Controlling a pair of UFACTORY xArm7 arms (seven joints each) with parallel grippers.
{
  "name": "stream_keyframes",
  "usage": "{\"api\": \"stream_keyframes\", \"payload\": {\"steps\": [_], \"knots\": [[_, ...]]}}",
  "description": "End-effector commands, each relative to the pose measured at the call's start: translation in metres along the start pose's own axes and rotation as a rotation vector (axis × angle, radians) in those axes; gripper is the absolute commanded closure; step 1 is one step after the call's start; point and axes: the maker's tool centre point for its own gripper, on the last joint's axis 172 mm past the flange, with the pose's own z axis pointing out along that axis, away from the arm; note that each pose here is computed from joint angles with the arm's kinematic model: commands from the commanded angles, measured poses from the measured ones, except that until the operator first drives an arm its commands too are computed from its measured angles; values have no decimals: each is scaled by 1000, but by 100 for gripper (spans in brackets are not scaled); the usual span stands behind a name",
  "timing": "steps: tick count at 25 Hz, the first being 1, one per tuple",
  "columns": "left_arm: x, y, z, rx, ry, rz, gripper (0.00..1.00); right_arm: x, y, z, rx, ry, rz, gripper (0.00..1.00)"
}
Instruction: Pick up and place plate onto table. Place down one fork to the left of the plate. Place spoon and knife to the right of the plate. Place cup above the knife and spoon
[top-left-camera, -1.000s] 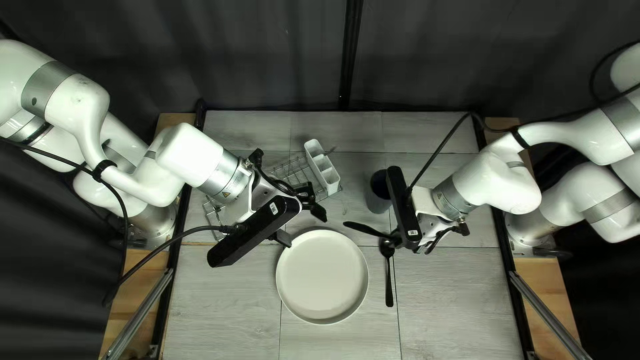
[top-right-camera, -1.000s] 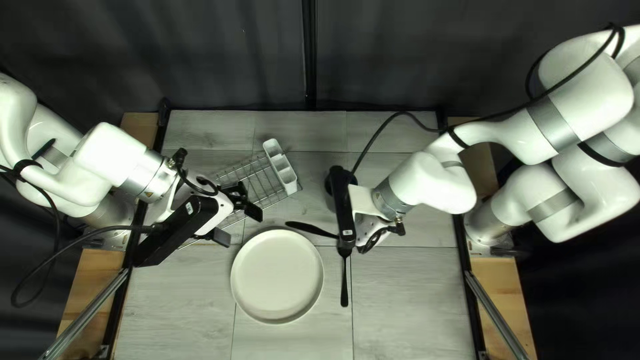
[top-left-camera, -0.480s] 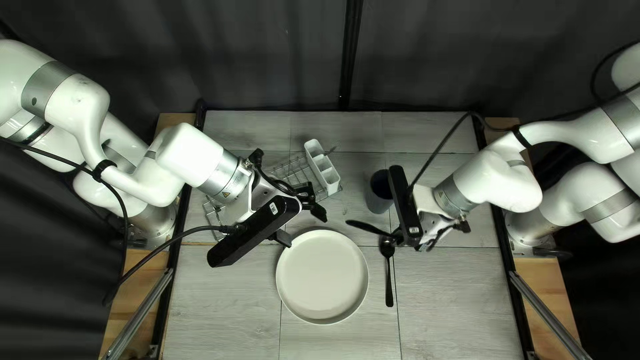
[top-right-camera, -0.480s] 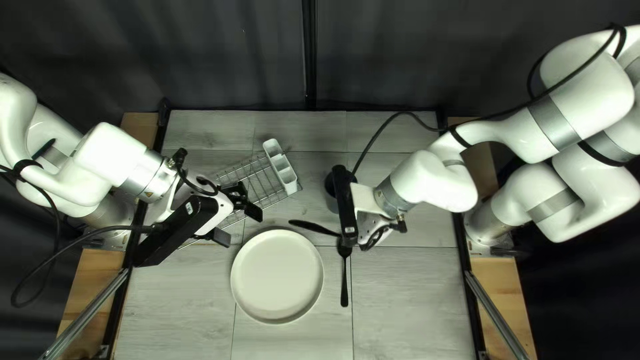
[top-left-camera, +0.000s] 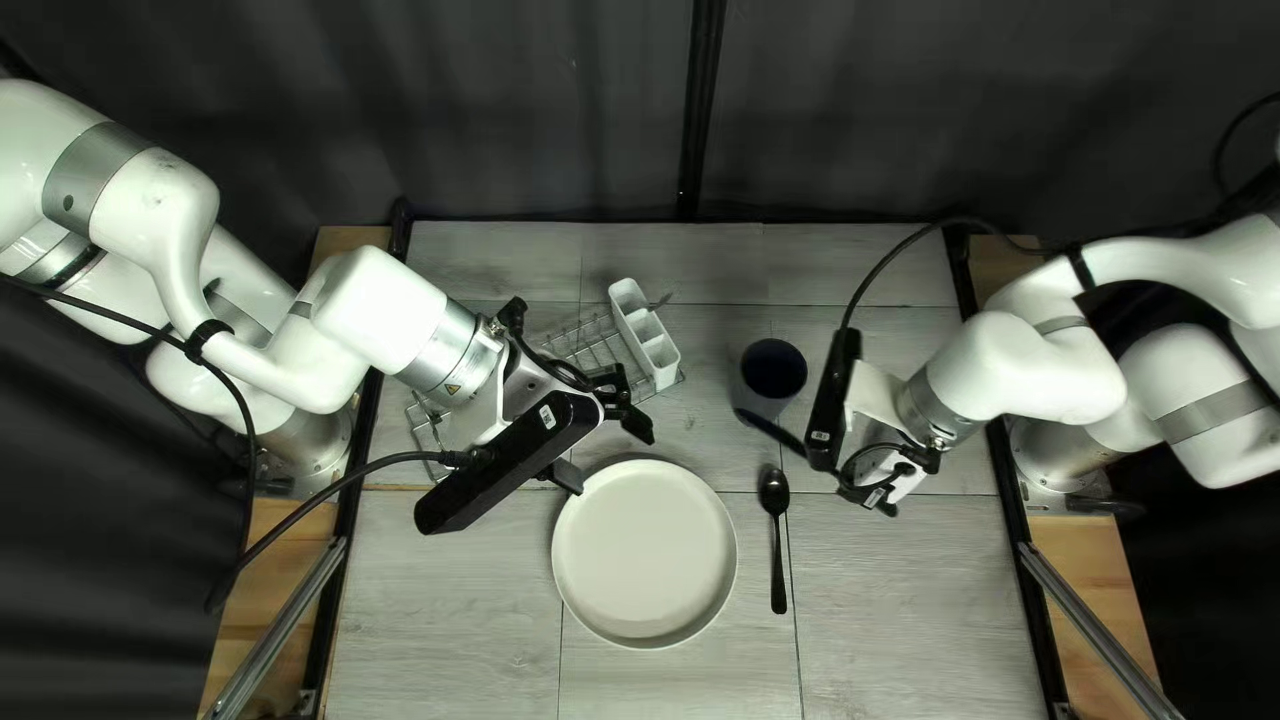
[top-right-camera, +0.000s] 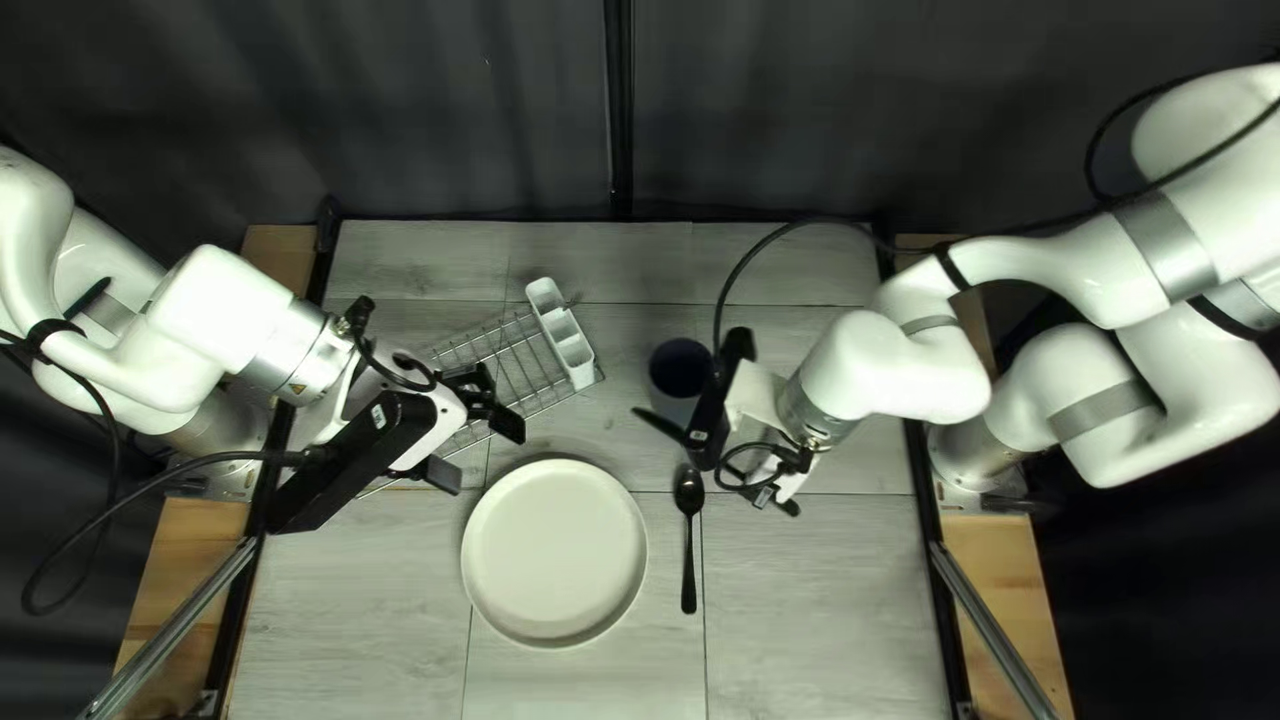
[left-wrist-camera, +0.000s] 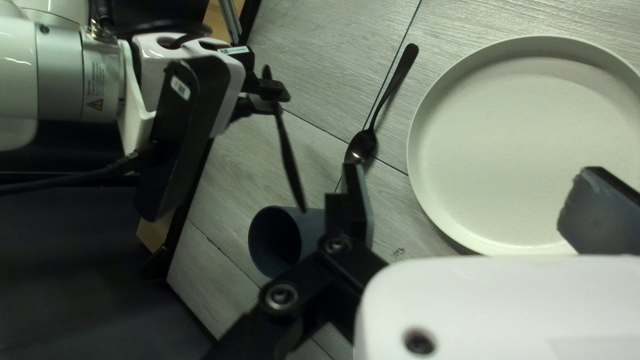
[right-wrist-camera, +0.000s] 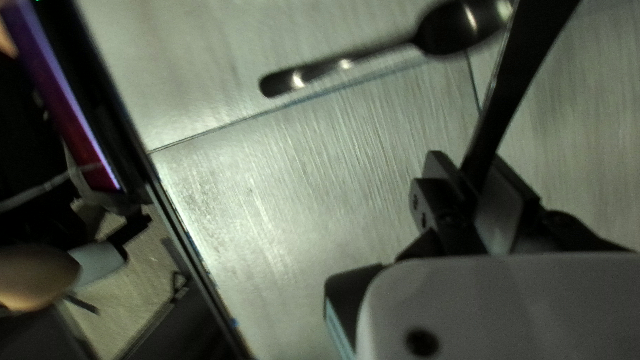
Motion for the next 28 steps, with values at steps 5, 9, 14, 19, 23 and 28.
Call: {"api": "stream_keyframes", "payload": {"steps": [5,9,14,19,23,28], "knots": [[0,0,0,0,0,0,0,-15,-3,5,-103,-48,200,100],[0,0,0,0,0,0,0,-19,-5,6,-99,-35,174,100],[0,0,0,0,0,0,0,-39,-30,4,-110,-64,276,100],[0,0,0,0,0,0,0,-59,-42,12,-211,-162,618,100],[0,0,0,0,0,0,0,-61,-46,18,-253,-183,714,100],[0,0,0,0,0,0,0,-61,-46,18,-253,-183,714,100]]}}
